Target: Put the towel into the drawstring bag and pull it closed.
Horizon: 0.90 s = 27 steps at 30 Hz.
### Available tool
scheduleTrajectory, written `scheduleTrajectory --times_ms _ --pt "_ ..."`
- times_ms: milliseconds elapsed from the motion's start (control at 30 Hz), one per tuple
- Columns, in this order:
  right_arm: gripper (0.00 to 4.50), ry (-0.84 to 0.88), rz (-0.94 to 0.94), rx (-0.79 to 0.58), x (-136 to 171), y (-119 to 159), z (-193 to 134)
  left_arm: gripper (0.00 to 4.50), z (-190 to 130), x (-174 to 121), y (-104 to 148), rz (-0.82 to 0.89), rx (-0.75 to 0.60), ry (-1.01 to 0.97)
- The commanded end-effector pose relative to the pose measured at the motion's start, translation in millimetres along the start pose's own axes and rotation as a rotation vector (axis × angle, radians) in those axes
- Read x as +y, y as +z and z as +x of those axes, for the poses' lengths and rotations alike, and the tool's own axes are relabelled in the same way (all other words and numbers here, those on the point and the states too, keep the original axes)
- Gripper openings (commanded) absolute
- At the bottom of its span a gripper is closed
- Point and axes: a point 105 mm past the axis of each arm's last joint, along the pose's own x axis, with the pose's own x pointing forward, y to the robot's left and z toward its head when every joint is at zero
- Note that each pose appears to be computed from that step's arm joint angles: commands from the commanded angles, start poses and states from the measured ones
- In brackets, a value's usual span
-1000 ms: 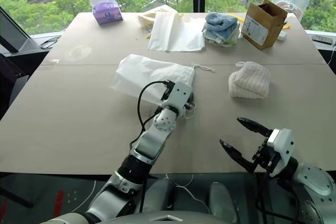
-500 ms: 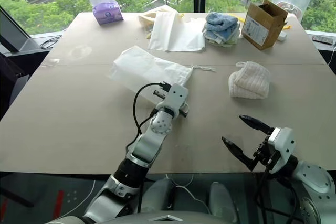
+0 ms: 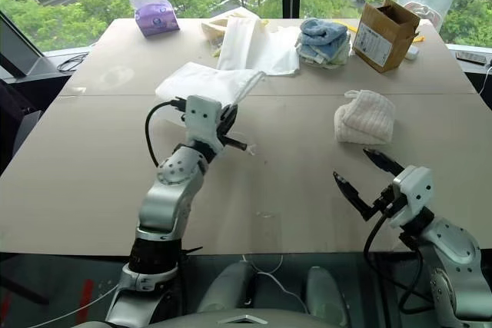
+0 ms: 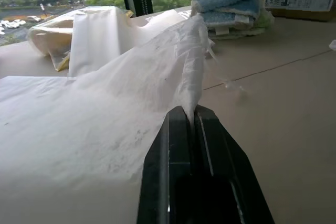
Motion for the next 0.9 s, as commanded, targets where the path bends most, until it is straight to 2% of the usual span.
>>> scheduleTrajectory --times_ms 33,233,400,600,667,800,833,867,900 --pt "4.50 -0.001 -0.010 -0.022 2 4 5 0.02 -10 -4 20 -0.139 -0.072 -0.112" --pt "4.50 0.011 0.011 -0.037 9 3 8 0.02 -43 11 27 -0.272 -0.087 -0.249" --pt "4.50 0.018 0.026 -0.044 15 1 11 0.02 -68 33 2 -0.083 0.046 -0.270" --pt "4.50 0.019 0.037 -0.047 19 0 12 0.02 -69 80 -13 0.159 0.065 0.016" --pt "4.50 0.022 0.040 -0.046 20 0 12 0.02 -64 80 -19 0.202 0.061 0.066" --pt "4.50 0.030 0.045 -0.047 22 1 16 0.02 -51 58 -38 0.160 0.059 0.053" --pt "4.50 0.031 0.045 -0.047 23 1 17 0.60 -49 56 -42 0.158 0.064 0.058" --pt "4.50 0.034 0.045 -0.047 24 1 18 0.67 -47 53 -44 0.162 0.062 0.051" --pt "4.50 0.037 0.046 -0.048 25 1 19 1.26 -46 49 -45 0.182 0.055 0.036"
